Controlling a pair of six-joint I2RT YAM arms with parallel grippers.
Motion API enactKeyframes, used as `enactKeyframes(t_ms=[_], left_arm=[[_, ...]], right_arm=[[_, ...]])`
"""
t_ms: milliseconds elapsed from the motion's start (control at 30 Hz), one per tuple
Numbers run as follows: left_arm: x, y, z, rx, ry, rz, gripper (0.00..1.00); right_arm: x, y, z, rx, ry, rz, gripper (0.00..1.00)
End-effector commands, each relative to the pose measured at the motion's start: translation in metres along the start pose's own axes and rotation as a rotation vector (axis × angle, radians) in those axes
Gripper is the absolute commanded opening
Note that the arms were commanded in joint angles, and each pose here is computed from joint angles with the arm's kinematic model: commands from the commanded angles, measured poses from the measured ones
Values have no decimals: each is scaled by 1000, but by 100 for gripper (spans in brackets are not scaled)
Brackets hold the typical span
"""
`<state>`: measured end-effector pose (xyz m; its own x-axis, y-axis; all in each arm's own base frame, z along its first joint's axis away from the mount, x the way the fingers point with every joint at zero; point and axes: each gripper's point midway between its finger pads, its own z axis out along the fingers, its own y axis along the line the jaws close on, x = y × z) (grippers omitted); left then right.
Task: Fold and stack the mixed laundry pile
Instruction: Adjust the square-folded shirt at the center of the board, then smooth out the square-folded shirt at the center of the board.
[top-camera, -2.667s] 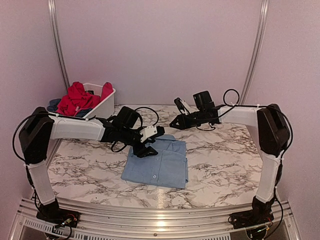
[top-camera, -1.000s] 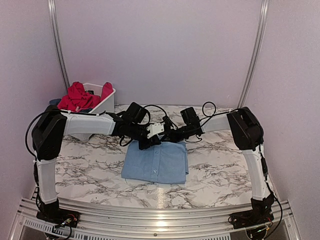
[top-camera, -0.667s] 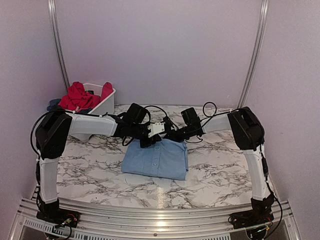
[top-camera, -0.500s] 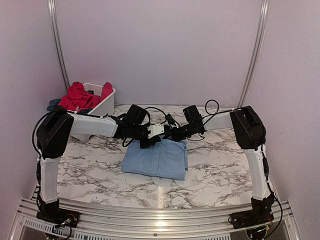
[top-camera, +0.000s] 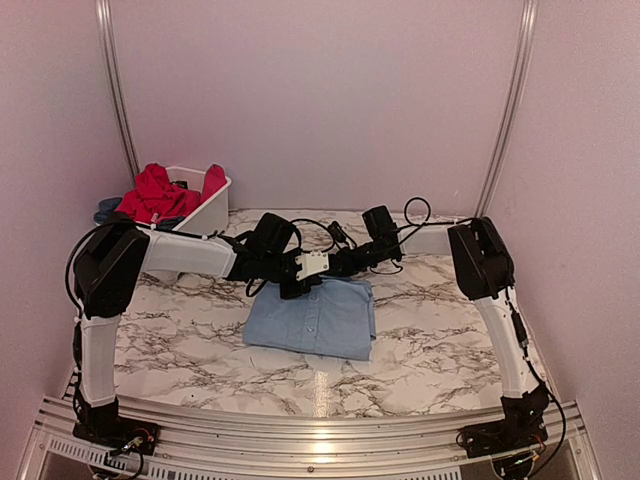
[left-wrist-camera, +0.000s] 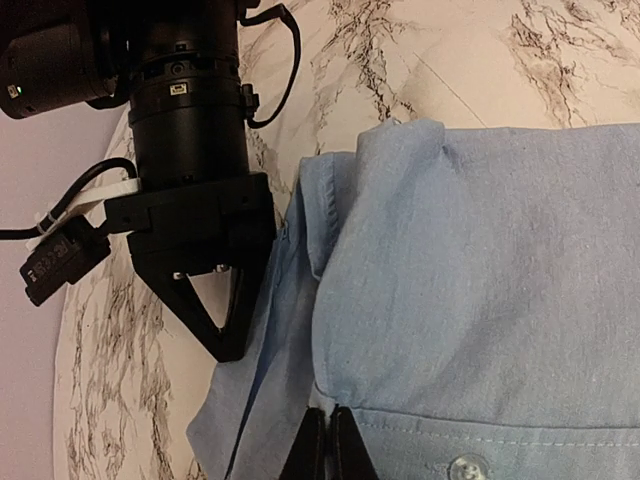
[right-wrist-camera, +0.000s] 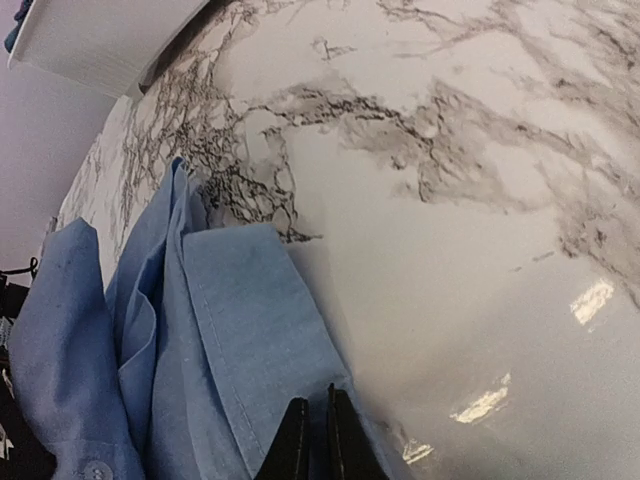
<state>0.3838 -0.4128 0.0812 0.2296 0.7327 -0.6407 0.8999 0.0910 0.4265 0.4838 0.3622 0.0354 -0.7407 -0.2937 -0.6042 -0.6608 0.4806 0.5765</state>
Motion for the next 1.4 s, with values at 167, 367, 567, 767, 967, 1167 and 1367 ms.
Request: enactKeyframes(t_ms=[167, 367, 567, 767, 967, 1167, 1367], left_arm=[[-17, 40, 8, -112, -39, 71, 0], [0, 44, 28, -114, -13, 92, 0], [36, 32, 54, -110, 69, 79, 0], [44, 35, 59, -150, 107, 56, 28], [-8, 72, 2, -290, 34, -13, 98], [-49, 106, -89, -461, -59, -203, 99], [-58, 109, -160, -537, -190, -647, 99]], right_arm=[[34, -2, 11, -62, 89, 48, 2], [30, 1, 6, -61, 82, 42, 0], [-12, -12, -28, 68, -13, 29, 13], [-64, -17, -90, 149, -151, 35, 30], [-86, 20, -133, 186, -235, 0, 43], [-99, 77, -186, 170, -336, -38, 73], [-70, 169, -199, -17, -361, -39, 89]])
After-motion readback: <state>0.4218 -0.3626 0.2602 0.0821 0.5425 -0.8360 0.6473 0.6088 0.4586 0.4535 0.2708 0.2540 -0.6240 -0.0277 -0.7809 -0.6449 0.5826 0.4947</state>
